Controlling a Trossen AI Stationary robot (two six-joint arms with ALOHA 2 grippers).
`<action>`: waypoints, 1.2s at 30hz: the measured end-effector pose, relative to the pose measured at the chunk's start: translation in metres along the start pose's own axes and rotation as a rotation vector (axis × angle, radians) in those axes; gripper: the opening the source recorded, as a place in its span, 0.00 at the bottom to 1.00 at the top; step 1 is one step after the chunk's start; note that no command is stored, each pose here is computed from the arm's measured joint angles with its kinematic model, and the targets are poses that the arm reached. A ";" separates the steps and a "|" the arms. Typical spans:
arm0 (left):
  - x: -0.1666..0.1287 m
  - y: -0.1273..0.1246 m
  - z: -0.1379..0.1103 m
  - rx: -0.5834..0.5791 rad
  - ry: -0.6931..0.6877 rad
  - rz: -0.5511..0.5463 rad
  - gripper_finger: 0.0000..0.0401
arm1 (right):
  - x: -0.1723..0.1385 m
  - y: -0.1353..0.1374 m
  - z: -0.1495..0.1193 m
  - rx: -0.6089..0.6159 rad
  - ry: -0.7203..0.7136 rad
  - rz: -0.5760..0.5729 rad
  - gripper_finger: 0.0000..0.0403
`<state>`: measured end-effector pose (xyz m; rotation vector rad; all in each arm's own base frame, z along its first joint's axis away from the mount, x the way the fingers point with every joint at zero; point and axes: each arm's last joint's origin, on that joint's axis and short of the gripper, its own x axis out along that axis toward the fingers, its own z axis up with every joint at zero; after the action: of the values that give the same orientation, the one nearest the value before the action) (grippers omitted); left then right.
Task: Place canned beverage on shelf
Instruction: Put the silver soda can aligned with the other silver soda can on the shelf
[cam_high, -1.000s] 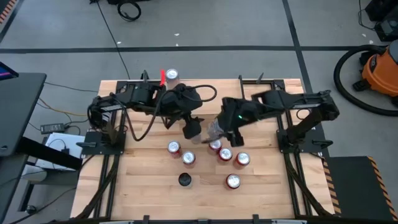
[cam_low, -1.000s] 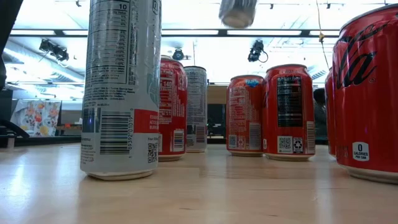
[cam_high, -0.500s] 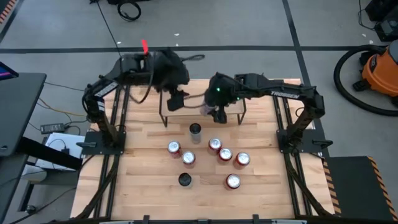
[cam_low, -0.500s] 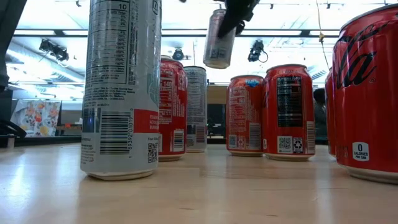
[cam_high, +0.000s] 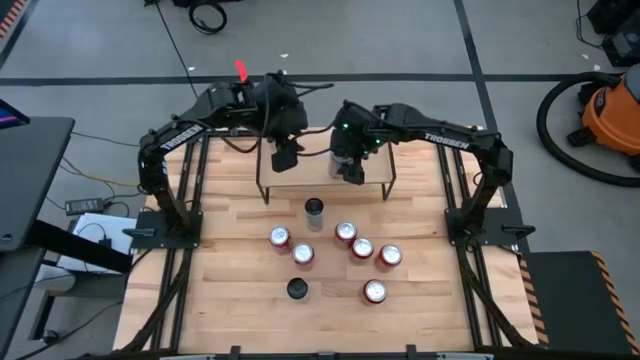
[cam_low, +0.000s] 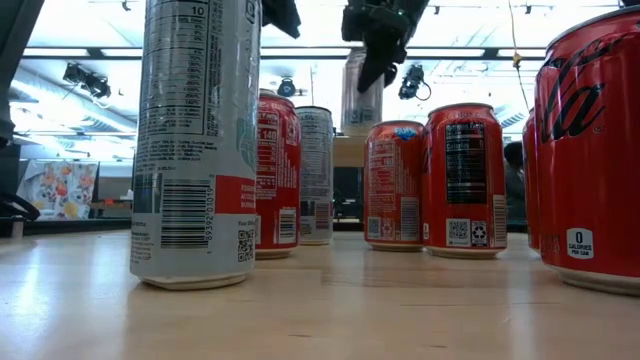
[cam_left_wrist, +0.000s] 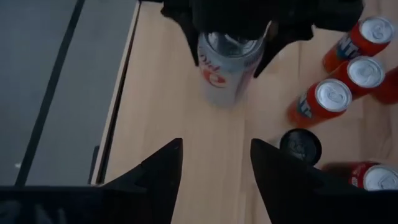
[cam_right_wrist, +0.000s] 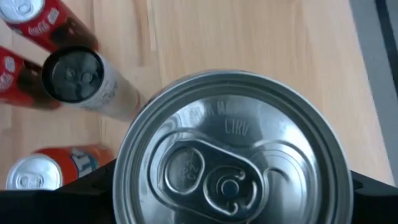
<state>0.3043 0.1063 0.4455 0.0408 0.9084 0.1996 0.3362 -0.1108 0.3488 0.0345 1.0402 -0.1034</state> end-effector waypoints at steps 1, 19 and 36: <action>0.000 0.000 -0.001 -0.008 0.007 0.002 0.50 | 0.000 0.000 0.000 -0.010 -0.002 -0.001 0.79; -0.031 0.006 -0.019 -0.026 0.083 0.156 0.49 | 0.020 -0.004 0.006 -0.046 0.003 -0.042 0.94; -0.039 0.006 -0.027 -0.039 0.111 0.129 0.49 | -0.045 -0.002 0.030 -0.027 -0.125 -0.137 0.98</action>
<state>0.2594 0.1036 0.4599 0.0527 1.0129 0.3418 0.3392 -0.1117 0.4027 -0.0670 0.9180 -0.2131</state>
